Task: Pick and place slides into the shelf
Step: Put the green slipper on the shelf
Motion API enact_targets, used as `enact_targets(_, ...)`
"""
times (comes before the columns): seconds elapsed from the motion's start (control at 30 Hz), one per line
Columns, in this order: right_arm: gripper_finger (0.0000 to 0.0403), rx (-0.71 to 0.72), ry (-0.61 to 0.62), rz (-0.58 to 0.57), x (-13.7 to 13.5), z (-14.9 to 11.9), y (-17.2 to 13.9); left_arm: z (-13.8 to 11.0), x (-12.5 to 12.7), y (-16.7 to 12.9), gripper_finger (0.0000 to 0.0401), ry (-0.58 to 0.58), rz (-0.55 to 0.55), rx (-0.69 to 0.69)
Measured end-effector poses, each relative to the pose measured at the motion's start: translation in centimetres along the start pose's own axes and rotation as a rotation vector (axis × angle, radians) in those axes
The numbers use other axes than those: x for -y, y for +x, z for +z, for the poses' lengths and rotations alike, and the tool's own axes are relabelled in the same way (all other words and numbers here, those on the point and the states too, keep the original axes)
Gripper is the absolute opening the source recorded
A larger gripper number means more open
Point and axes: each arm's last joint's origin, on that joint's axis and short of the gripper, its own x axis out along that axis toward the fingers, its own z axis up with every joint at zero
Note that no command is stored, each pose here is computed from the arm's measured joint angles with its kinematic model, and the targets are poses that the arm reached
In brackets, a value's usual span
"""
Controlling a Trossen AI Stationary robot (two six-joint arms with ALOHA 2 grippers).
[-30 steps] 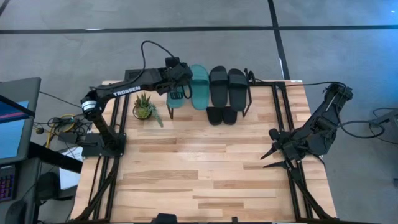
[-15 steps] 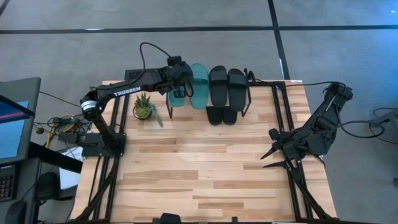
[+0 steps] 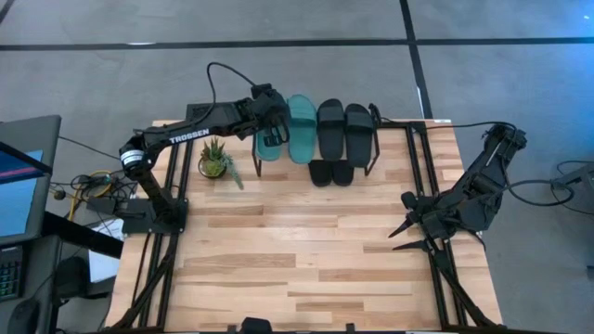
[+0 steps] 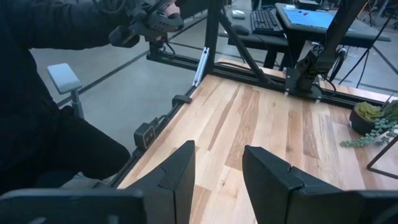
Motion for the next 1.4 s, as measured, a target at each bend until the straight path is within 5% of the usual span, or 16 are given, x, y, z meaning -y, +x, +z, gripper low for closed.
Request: enact_targets(1.4,0.0122,-0.006,-0.003,-0.001,0.0,-0.1,0.0,-1.0,-1.1,0.7,0.0000,-0.217,-0.158,0.047)
